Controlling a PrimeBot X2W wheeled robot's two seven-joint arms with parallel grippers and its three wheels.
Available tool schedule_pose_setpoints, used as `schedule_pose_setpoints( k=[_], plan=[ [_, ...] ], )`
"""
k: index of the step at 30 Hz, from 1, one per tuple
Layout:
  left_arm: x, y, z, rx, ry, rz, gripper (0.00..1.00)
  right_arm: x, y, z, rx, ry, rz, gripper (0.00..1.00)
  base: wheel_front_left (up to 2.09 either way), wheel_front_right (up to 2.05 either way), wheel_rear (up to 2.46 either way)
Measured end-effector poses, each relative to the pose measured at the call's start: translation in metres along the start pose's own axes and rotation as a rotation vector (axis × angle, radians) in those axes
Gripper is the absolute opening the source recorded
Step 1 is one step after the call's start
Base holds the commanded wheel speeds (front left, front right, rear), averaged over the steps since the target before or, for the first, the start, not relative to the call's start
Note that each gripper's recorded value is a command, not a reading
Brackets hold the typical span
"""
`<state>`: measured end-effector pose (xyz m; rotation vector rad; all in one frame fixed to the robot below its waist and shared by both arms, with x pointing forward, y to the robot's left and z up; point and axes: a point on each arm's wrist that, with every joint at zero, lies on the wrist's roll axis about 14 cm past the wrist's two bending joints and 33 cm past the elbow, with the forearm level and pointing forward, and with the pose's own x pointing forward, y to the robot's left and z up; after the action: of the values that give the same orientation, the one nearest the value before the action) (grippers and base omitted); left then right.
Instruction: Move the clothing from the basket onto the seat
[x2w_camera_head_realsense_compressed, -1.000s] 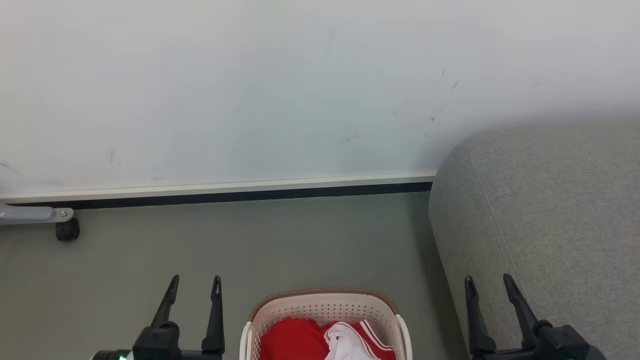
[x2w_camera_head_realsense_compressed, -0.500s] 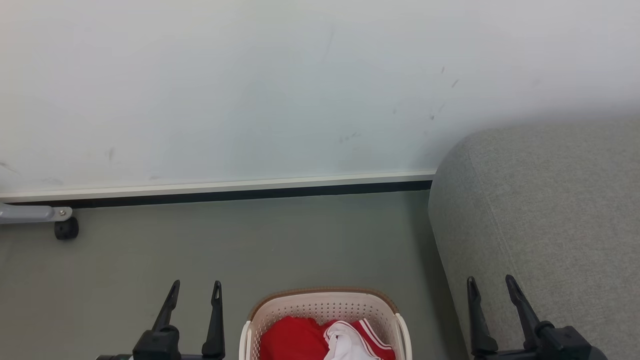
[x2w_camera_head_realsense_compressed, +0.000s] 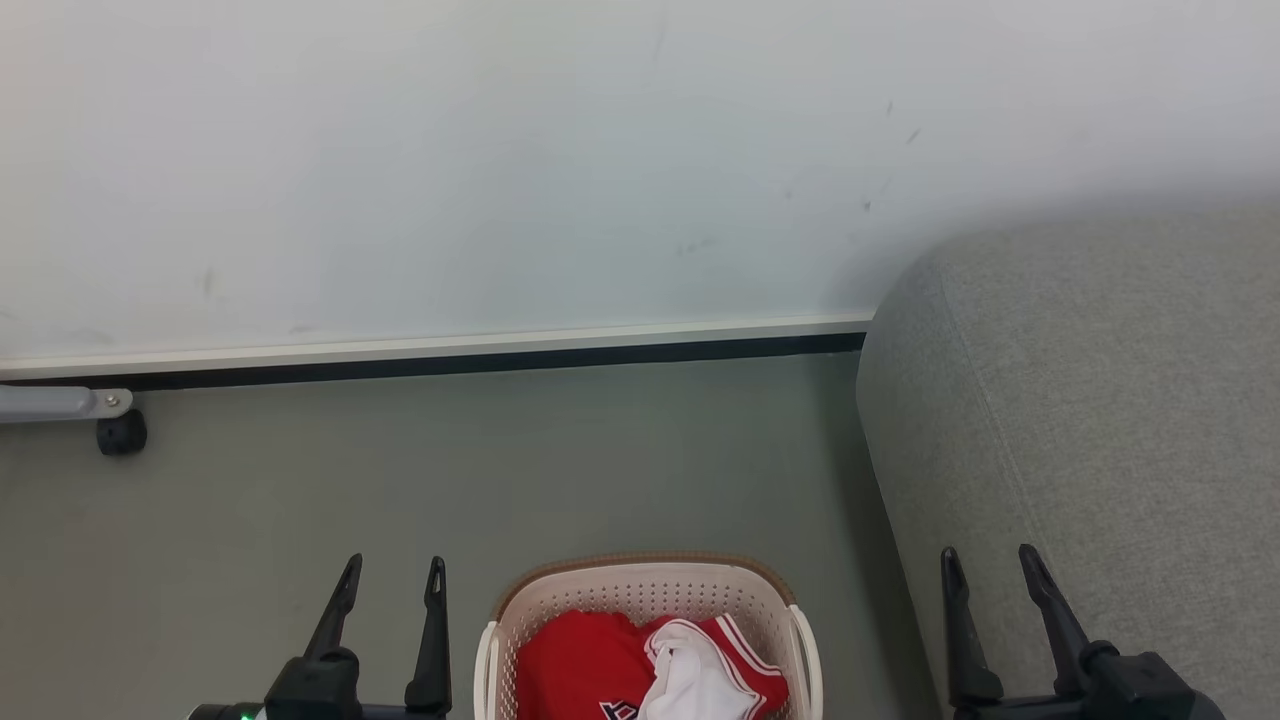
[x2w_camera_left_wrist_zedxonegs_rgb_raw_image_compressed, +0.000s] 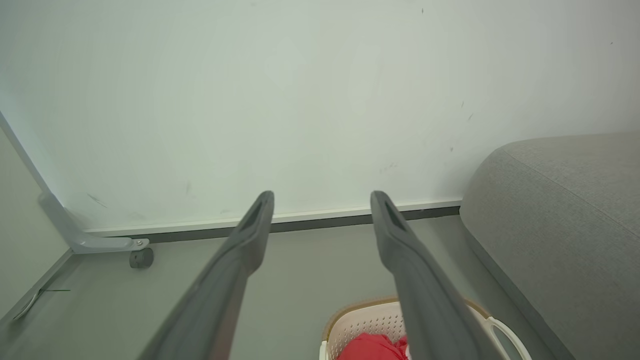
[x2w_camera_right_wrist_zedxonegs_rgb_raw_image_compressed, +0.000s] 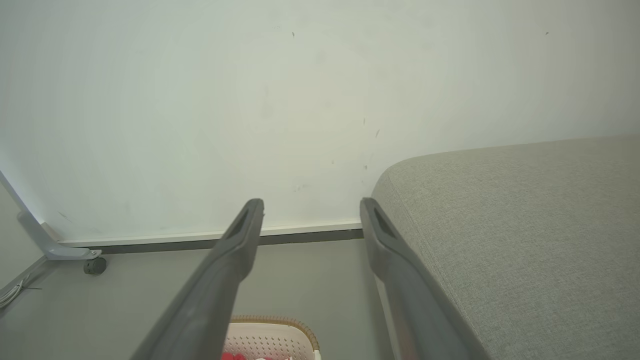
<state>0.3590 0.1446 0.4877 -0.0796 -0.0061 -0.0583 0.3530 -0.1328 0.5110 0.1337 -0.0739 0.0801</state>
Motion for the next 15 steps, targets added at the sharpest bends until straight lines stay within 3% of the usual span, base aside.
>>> schedule_pose_setpoints(
  k=[15],
  plan=[
    [0.033, -0.032, -0.039, 0.029, 0.107, -0.135, 1.0, 0.033, -0.025, -0.003, -0.039, -0.007, -0.045, 1.0, 0.0, 0.0, 0.0]
  ],
)
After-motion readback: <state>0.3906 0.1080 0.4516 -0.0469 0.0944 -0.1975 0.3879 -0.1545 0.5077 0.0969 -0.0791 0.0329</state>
